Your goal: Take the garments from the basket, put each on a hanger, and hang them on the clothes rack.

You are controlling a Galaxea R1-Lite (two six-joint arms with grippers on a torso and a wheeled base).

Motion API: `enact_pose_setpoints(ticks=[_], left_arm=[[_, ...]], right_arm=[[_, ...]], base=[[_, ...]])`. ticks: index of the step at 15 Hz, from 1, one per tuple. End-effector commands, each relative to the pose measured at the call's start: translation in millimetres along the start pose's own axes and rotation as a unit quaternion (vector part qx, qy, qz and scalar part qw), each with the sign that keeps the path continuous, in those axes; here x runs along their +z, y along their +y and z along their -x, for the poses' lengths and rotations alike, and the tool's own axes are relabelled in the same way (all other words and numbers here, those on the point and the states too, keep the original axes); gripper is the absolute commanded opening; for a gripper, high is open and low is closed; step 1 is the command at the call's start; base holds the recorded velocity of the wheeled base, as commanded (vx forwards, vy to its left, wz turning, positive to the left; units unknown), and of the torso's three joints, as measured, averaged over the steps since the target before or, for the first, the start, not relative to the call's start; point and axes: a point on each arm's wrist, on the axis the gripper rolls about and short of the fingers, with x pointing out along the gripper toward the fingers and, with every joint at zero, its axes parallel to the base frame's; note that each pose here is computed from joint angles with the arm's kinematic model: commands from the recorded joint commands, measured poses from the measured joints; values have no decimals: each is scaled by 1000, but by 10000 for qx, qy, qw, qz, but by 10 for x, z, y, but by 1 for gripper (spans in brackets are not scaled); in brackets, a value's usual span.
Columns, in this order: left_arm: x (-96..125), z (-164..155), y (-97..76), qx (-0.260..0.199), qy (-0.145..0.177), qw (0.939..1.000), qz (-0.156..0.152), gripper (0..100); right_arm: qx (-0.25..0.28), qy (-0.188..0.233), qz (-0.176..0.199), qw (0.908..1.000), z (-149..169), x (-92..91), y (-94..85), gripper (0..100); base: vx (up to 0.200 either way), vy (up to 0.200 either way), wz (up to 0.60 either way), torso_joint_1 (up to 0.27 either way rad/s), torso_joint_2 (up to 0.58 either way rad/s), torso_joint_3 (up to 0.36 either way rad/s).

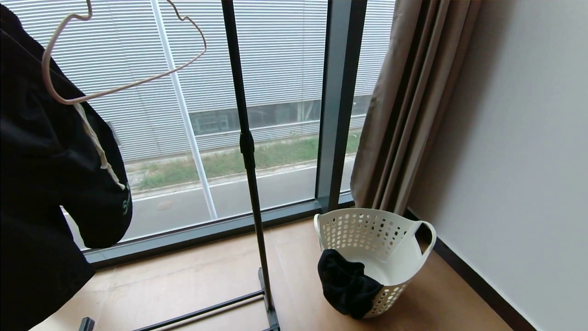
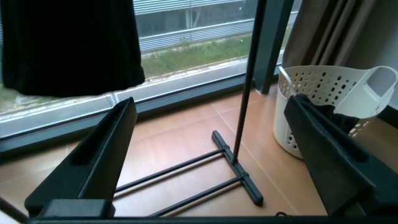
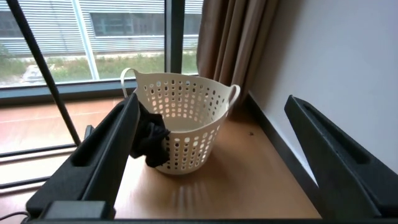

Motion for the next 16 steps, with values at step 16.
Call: enact_pose_setpoints(ticks=[16], left_arm=[[3,0,-6,-136,-1,9999,-97,100]], right_arm=[[-3,10,3,10000,-1,0,0,100]], base=[[0,0,0,1,1,-93]])
